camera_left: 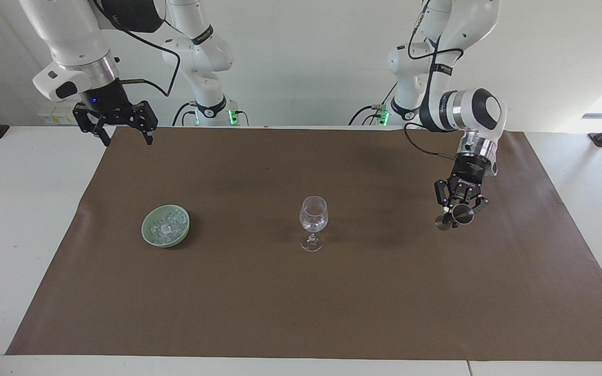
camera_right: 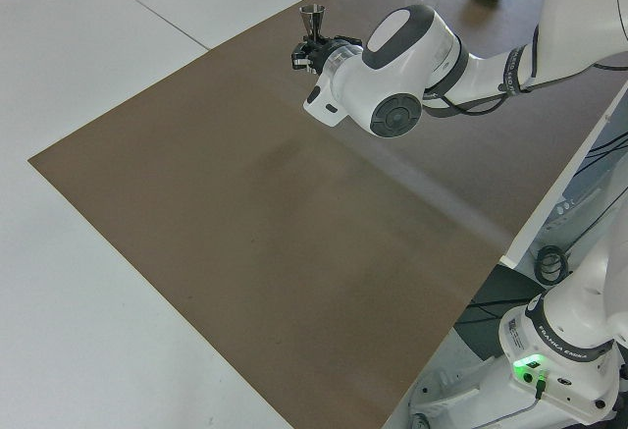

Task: Pour wine and add ice with both arms
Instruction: 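Carry the jigger back toward its starting spot with the left gripper, then lower the jigger with the left gripper while the right gripper starts moving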

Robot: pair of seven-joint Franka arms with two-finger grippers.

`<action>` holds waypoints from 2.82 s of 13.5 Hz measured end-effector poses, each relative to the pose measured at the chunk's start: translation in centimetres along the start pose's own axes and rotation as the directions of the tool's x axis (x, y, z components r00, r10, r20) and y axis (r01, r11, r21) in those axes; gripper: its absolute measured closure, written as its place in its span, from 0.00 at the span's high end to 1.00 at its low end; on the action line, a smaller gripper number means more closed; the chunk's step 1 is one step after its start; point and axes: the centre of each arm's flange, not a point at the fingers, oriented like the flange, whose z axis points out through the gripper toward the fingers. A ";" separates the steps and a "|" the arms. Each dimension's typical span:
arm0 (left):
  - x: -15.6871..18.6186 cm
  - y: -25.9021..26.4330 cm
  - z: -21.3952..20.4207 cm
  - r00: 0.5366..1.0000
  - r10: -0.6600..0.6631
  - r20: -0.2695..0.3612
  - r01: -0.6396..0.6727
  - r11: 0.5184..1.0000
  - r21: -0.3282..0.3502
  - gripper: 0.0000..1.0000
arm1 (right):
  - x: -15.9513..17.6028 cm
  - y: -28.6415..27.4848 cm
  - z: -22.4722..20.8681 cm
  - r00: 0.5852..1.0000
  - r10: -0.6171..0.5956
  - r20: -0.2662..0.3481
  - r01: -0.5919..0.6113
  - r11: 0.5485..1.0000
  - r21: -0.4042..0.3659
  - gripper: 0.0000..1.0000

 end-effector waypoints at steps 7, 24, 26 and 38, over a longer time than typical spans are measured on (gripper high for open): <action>5.6 4.3 -2.6 1.000 0.000 0.011 -0.002 0.991 0.134 0.22 | 0.0 0.0 0.0 1.000 0.000 0.000 0.000 1.000 0.000 1.00; 12.4 6.1 -2.6 0.999 -0.017 0.032 0.012 0.987 0.161 0.22 | 0.0 0.0 0.0 1.000 0.000 0.000 0.000 1.000 0.000 1.00; 12.8 6.1 -2.5 0.999 -0.021 0.029 0.016 0.987 0.162 0.22 | 0.0 0.0 0.0 1.000 0.000 0.000 0.000 1.000 0.000 1.00; 15.2 6.9 -3.0 0.997 -0.031 0.072 0.018 0.985 0.171 0.28 | 1.5 0.7 5.7 0.994 0.029 -0.105 -0.030 1.000 -0.009 1.00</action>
